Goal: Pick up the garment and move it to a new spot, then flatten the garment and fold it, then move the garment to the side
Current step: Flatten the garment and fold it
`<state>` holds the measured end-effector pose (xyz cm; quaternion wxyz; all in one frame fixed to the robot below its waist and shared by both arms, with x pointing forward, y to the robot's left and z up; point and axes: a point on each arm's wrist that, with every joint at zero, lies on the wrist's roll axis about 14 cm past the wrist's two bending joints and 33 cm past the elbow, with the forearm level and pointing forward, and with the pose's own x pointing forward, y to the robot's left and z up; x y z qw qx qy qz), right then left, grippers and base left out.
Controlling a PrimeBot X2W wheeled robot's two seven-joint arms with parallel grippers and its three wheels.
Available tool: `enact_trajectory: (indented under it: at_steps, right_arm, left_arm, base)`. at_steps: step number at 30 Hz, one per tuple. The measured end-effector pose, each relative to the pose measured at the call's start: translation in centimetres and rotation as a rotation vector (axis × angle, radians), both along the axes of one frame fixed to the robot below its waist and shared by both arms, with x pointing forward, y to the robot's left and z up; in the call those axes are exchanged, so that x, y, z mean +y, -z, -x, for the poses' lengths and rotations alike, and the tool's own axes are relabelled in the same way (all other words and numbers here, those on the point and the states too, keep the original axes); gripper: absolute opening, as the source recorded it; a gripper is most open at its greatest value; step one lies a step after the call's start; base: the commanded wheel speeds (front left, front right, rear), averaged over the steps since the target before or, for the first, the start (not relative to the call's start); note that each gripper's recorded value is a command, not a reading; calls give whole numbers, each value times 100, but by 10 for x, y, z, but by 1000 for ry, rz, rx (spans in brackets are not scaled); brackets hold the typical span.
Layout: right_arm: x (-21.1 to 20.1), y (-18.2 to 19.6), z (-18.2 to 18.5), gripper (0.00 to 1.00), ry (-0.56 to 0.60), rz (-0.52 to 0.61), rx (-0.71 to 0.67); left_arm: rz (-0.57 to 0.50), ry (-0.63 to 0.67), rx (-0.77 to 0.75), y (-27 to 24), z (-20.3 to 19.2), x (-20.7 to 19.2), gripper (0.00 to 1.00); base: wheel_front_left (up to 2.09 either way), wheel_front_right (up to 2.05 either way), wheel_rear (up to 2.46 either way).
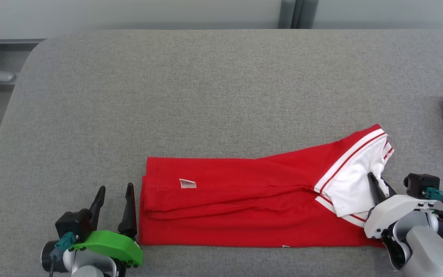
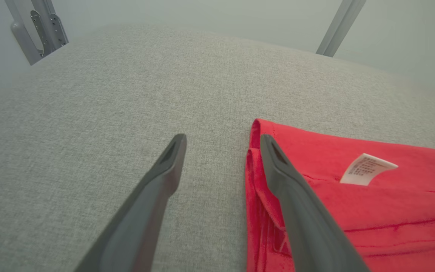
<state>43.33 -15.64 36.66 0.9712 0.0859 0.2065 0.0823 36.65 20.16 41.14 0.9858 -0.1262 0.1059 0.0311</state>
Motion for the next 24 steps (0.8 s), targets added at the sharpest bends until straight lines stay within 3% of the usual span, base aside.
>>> enact_trajectory:
  at_steps: [13,17,24]
  right_arm:
    - [-83,-48,-14,0,173,87,-137]
    - [-58,-61,-13,0,102,79,-190]
    - [34,-87,0,0,-134,-12,-282]
  left_arm:
    - [21,72,-42,-12,-6,-25,100]
    - [30,90,-36,-10,-4,-32,100]
    - [42,125,-40,-12,-2,-45,100]
  base:
    - [0,0,0]
    - [0,0,0]
    - [0,0,0]
